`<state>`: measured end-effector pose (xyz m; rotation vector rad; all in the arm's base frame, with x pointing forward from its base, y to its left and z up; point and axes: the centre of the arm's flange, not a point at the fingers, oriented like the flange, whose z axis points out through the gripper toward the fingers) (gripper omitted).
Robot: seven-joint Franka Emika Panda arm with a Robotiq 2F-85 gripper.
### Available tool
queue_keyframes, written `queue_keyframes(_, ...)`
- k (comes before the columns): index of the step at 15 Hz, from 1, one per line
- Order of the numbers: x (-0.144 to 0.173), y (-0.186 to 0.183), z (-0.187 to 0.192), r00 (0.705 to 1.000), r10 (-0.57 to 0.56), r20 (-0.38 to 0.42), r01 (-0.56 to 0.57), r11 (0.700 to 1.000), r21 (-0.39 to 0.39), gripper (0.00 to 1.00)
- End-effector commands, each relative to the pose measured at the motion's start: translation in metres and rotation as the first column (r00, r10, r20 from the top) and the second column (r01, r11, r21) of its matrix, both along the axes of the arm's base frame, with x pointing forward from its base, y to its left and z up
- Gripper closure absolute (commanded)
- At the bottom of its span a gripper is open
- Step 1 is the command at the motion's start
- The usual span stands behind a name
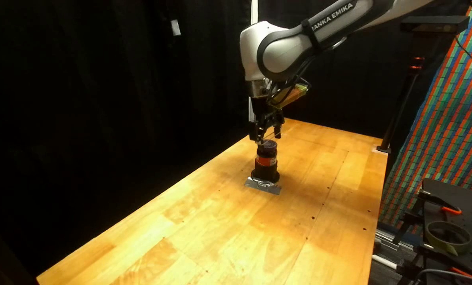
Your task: Put a rubber band on the bottom of the cup
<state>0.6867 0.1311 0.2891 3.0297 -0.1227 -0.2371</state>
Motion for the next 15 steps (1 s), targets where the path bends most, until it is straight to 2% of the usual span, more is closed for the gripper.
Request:
queue_keyframes(1,0.059,0.002,-0.007,1.000,0.025,-0.001,-0.025,0.999,-0.033,0.00)
queue_keyframes(4,0.074,0.000,-0.015,1.000,0.023,0.010,-0.023,0.999,-0.038,0.00)
queue_keyframes(6,0.079,-0.003,-0.020,1.000,0.023,-0.012,-0.024,0.999,-0.040,0.00)
queue_keyframes(15,0.077,-0.005,-0.028,0.980,0.106,-0.170,-0.105,0.994,0.014,0.00)
